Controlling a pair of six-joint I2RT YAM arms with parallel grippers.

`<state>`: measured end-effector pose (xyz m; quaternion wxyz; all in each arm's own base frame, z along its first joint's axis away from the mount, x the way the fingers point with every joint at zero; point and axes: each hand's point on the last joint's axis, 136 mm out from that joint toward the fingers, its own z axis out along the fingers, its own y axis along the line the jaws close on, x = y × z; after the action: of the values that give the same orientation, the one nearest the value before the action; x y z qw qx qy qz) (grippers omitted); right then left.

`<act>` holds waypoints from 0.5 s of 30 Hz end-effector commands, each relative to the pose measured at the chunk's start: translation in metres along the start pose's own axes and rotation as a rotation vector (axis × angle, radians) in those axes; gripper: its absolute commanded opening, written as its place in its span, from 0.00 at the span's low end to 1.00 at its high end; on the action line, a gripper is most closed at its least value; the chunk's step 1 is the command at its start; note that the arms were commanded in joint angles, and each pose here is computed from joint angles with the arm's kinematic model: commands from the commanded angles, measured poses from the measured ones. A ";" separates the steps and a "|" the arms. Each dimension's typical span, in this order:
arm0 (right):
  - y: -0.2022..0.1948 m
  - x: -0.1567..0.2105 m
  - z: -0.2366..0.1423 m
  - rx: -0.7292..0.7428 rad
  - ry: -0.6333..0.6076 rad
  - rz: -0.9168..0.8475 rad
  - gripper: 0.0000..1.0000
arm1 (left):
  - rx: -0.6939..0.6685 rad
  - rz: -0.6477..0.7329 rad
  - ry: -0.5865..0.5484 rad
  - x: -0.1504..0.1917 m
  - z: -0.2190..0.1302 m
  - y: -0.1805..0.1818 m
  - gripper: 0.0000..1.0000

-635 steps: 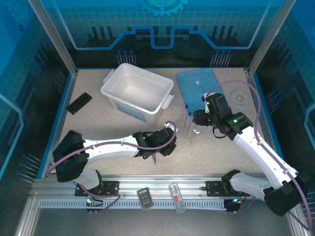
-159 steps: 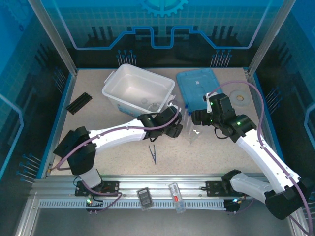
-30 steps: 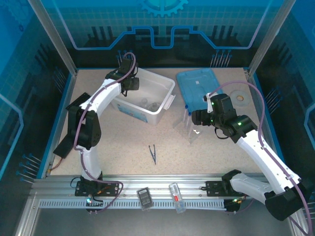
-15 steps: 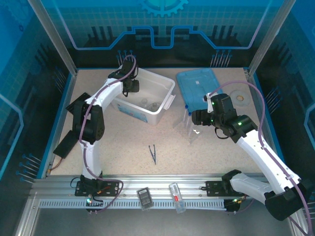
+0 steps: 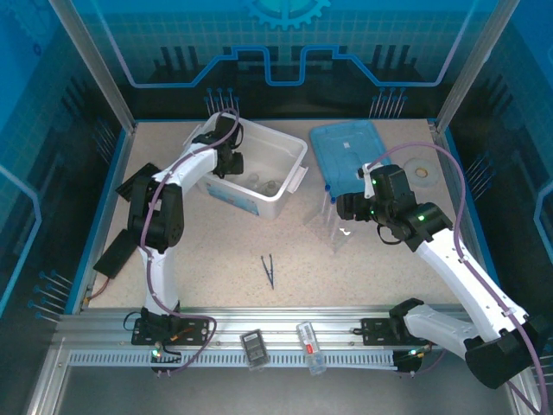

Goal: Organize the chemistry lab equipment

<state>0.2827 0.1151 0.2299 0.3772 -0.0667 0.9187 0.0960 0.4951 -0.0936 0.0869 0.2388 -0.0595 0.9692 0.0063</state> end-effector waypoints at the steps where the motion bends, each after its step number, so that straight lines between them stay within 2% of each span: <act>1: -0.003 -0.001 0.001 -0.001 -0.011 0.022 0.82 | -0.023 -0.025 -0.001 0.003 -0.016 0.010 0.32; 10: -0.003 -0.001 0.000 -0.003 -0.014 0.022 0.82 | -0.016 -0.009 0.045 0.020 -0.019 0.007 0.32; 15: -0.003 -0.001 0.000 -0.002 -0.014 0.023 0.82 | -0.028 -0.006 0.066 0.025 -0.019 0.007 0.36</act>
<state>0.2831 0.1159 0.2291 0.3777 -0.0673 0.9183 0.0978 0.4756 -0.0912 0.0800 0.2139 -0.0565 0.9751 0.0160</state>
